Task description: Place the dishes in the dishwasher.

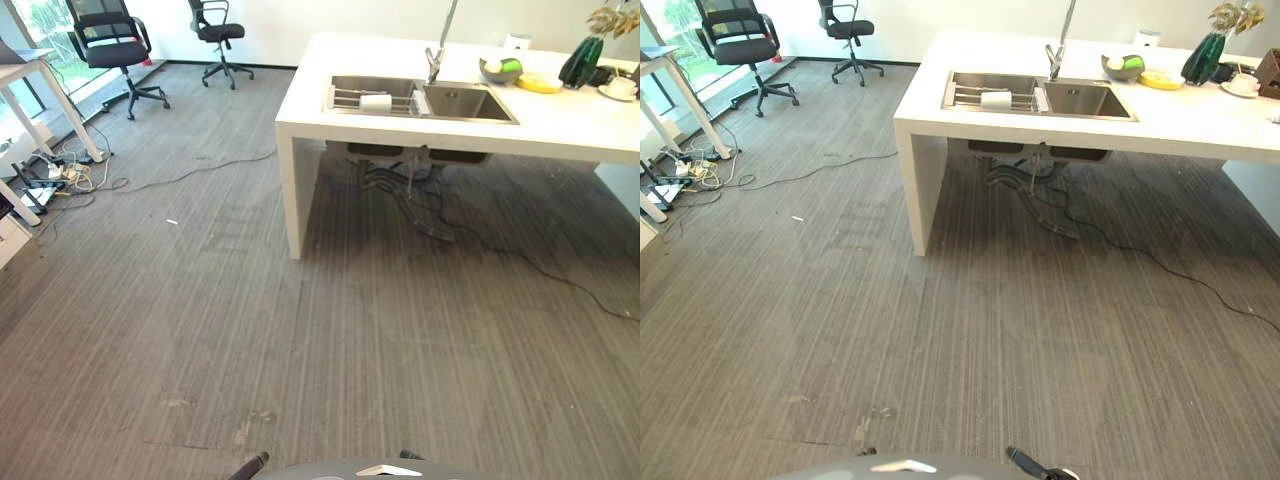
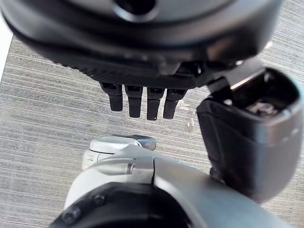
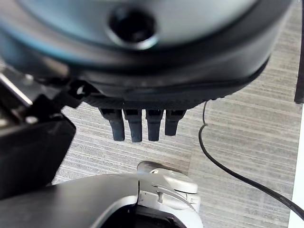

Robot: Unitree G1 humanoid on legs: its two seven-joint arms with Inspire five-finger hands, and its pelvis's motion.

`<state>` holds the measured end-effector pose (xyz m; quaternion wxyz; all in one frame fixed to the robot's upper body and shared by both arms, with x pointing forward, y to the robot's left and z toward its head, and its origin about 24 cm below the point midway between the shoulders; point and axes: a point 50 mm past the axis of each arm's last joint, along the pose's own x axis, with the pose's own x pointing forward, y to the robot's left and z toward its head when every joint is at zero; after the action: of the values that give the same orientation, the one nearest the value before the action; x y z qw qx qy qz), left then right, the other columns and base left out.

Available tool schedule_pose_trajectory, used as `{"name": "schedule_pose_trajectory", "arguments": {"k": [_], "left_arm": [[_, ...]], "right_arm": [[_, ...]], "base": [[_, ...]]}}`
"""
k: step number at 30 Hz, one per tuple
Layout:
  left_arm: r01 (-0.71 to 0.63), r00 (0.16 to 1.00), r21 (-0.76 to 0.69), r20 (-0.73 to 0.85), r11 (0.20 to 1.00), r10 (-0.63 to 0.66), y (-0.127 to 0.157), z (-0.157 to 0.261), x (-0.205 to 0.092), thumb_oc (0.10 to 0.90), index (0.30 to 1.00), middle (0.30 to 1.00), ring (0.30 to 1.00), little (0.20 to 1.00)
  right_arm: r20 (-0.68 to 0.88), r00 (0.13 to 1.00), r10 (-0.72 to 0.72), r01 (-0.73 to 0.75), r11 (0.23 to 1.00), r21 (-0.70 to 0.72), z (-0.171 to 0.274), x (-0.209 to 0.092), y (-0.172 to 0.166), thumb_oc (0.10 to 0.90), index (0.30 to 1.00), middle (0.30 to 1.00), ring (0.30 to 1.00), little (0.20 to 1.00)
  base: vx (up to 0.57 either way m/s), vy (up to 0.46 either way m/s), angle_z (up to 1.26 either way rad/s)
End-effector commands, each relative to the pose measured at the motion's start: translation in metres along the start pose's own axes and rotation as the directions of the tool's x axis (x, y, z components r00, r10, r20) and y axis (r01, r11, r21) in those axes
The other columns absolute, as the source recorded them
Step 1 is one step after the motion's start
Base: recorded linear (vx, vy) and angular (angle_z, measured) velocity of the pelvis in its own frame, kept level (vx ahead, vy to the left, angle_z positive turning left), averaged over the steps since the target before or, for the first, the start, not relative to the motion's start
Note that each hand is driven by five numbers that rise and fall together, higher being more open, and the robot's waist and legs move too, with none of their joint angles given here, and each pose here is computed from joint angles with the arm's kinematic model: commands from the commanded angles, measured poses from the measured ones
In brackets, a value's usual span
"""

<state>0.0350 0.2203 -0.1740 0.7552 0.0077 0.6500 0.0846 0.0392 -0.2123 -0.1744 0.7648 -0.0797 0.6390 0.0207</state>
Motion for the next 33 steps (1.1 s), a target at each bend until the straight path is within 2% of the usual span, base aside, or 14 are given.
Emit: {"name": "schedule_pose_trajectory", "arguments": {"k": [1,19,26,31,33], "left_arm": [[0.133,0.983,-0.02,0.129,0.991,-0.129,-0.049,0.046,0.0,0.8,0.9,0.9,0.9,0.9],[0.076,0.988,-0.016,0.137,0.997,-0.073,-0.036,0.038,0.001,0.8,0.9,0.9,0.9,0.9],[0.056,0.983,0.001,0.175,0.998,-0.055,-0.034,0.044,0.0,0.8,0.9,0.9,0.9,0.9],[0.055,0.975,0.021,0.213,0.998,-0.058,-0.033,0.05,-0.002,0.8,0.9,0.9,0.9,0.9],[0.033,0.98,0.016,0.196,0.999,-0.036,-0.032,0.046,-0.001,0.8,0.9,0.9,0.9,0.9]], "right_arm": [[0.083,0.997,-0.003,0.002,1.0,0.015,0.027,0.001,-0.004,0.8,0.9,0.9,0.9,0.9],[0.148,0.988,0.046,-0.044,0.999,-0.011,0.027,-0.002,0.002,0.8,0.9,0.9,0.9,0.9],[0.238,0.97,0.05,-0.052,0.999,0.003,0.036,-0.009,-0.001,0.8,0.9,0.9,0.9,0.9],[0.306,0.949,0.074,-0.064,0.997,-0.043,0.045,-0.017,-0.006,0.8,0.9,0.9,0.9,0.9],[0.267,0.962,0.056,-0.047,0.998,-0.039,0.035,-0.014,-0.01,0.8,0.9,0.9,0.9,0.9]], "base": [[0.0,0.0,0.0],[0.0,-0.021,-0.02],[0.0,-0.005,0.0],[0.0,-0.023,0.0],[0.0,-0.023,0.0]]}}
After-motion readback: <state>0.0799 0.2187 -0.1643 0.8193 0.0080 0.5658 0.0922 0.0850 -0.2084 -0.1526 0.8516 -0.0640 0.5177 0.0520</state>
